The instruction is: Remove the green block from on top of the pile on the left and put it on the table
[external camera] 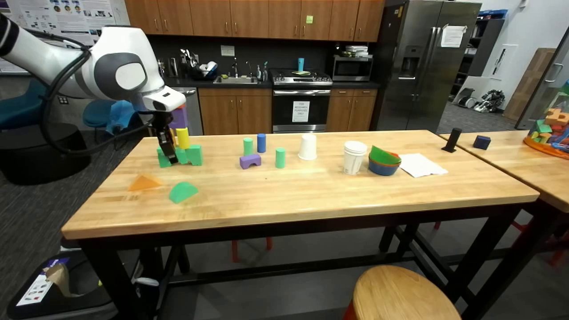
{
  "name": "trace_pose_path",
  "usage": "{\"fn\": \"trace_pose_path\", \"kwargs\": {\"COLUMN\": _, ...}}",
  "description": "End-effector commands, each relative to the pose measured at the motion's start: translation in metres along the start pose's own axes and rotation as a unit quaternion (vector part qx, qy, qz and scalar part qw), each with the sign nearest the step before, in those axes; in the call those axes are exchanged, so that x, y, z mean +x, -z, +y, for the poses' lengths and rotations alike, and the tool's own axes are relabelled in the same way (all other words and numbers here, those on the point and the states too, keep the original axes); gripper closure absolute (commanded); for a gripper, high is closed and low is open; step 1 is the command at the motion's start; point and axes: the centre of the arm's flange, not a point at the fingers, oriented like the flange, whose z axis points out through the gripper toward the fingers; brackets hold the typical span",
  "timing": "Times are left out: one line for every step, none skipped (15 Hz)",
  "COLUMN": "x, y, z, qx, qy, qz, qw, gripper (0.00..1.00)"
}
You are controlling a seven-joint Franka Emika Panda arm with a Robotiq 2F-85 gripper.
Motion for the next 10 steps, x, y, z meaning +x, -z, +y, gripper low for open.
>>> {"fn": "trace_pose_path", "kwargs": {"x": 0.017, "y": -0.016, "z": 0.012, "qx": 0.007, "qy": -0.041, "qz": 0.006, "qw": 0.9991, "gripper": 0.84}}
{"fn": "trace_pose_path", "kwargs": {"x": 0.022, "y": -0.019, "z": 0.015, "qx": 0.007, "qy": -0.050, "qz": 0.010, "qw": 0.9987, "gripper": 0.84}}
{"fn": "trace_pose_path", "kwargs": {"x": 0.025, "y": -0.023, "z": 0.016, "qx": 0.004, "qy": -0.060, "qz": 0.014, "qw": 0.9981, "gripper": 0.84}}
{"fn": "trace_pose_path", "kwargs": {"x": 0.029, "y": -0.027, "z": 0.017, "qx": 0.005, "qy": -0.071, "qz": 0.015, "qw": 0.9973, "gripper": 0.84}}
{"fn": "trace_pose_path", "kwargs": {"x": 0.031, "y": -0.030, "z": 0.017, "qx": 0.006, "qy": -0.081, "qz": 0.016, "qw": 0.9966, "gripper": 0.84}}
{"fn": "trace_pose_path", "kwargs": {"x": 0.032, "y": -0.034, "z": 0.017, "qx": 0.008, "qy": -0.092, "qz": 0.017, "qw": 0.9955, "gripper": 0.84}}
{"fn": "trace_pose_path", "kwargs": {"x": 0.032, "y": -0.037, "z": 0.015, "qx": 0.012, "qy": -0.107, "qz": 0.015, "qw": 0.9941, "gripper": 0.84}}
{"fn": "trace_pose_path", "kwargs": {"x": 0.032, "y": -0.040, "z": 0.012, "qx": 0.019, "qy": -0.124, "qz": 0.011, "qw": 0.9920, "gripper": 0.84}}
{"fn": "trace_pose_path", "kwargs": {"x": 0.030, "y": -0.043, "z": 0.009, "qx": 0.024, "qy": -0.137, "qz": 0.011, "qw": 0.9902, "gripper": 0.84}}
{"fn": "trace_pose_path", "kwargs": {"x": 0.030, "y": -0.046, "z": 0.006, "qx": 0.031, "qy": -0.153, "qz": 0.014, "qw": 0.9877, "gripper": 0.84}}
